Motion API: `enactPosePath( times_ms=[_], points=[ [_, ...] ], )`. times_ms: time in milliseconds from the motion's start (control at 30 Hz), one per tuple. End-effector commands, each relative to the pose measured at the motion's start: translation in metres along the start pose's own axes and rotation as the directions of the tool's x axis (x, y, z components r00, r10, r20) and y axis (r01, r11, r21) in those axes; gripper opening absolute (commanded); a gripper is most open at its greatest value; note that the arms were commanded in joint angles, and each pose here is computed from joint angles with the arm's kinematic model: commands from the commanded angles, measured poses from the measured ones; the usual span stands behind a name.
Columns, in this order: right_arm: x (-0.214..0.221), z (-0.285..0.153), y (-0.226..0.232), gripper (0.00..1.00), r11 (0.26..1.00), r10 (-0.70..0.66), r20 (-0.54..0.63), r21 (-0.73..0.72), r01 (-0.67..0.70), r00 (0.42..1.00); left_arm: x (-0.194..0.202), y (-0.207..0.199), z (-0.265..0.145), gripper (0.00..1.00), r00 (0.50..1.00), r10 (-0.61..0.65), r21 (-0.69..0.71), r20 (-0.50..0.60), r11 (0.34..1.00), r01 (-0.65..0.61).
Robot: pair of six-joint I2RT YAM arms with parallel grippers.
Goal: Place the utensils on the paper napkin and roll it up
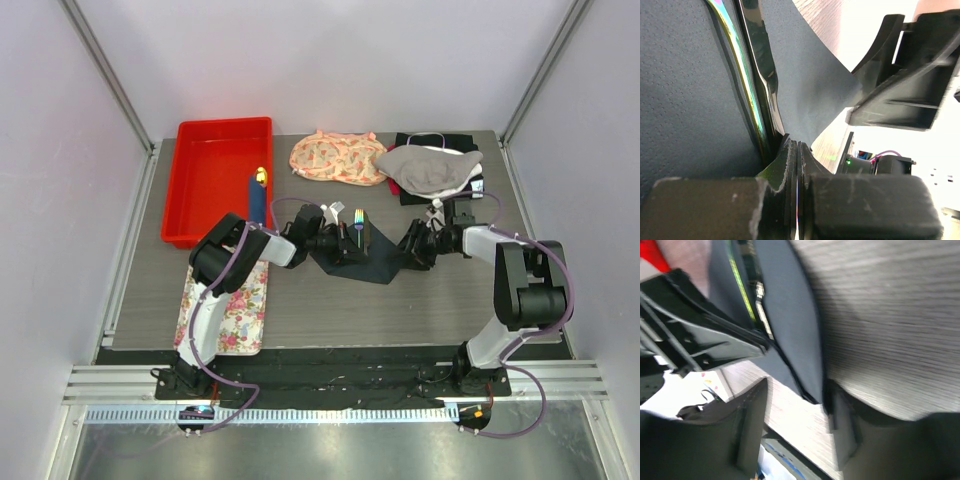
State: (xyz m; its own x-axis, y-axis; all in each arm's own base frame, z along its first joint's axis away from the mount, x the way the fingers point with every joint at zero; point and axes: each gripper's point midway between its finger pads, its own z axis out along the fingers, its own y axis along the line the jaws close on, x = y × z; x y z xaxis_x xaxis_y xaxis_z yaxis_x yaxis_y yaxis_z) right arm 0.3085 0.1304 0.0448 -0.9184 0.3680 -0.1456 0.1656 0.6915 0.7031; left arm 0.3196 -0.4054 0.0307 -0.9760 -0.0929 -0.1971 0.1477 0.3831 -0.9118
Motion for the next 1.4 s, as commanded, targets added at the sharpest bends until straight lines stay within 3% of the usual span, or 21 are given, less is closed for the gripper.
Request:
enactPosePath(
  times_ms=[0,67,300,367,667,1367],
  points=[
    [-0.001,0.0,-0.004,0.44,1.0,-0.021,-0.021,0.019,0.021,1.0,-0.006,0.016,-0.001,0.0,1.0,0.015,-0.054,0.026,0.998,-0.013],
    [-0.003,0.0,0.002,0.27,1.0,-0.025,-0.023,-0.003,0.024,0.999,-0.005,0.018,-0.001,0.0,1.0,0.014,-0.064,0.025,0.998,-0.012],
    [-0.011,-0.002,0.044,0.05,0.991,-0.038,-0.016,-0.131,0.035,0.999,-0.003,0.02,-0.002,0.0,1.0,0.014,-0.072,0.02,0.997,-0.012],
    [-0.011,0.0,0.056,0.02,0.987,-0.037,-0.019,-0.158,0.033,0.999,-0.004,0.021,-0.002,0.0,1.0,0.011,-0.074,0.021,0.997,-0.009],
    [0.002,0.023,0.07,0.01,0.985,-0.018,-0.072,-0.173,0.006,0.997,-0.007,0.018,-0.003,0.0,1.0,0.016,-0.071,0.025,0.997,-0.014],
    [0.007,0.041,0.041,0.01,0.998,0.031,-0.075,-0.058,-0.035,0.997,-0.019,-0.021,-0.014,0.01,0.997,0.0,0.057,0.08,0.998,-0.005]
  ],
)
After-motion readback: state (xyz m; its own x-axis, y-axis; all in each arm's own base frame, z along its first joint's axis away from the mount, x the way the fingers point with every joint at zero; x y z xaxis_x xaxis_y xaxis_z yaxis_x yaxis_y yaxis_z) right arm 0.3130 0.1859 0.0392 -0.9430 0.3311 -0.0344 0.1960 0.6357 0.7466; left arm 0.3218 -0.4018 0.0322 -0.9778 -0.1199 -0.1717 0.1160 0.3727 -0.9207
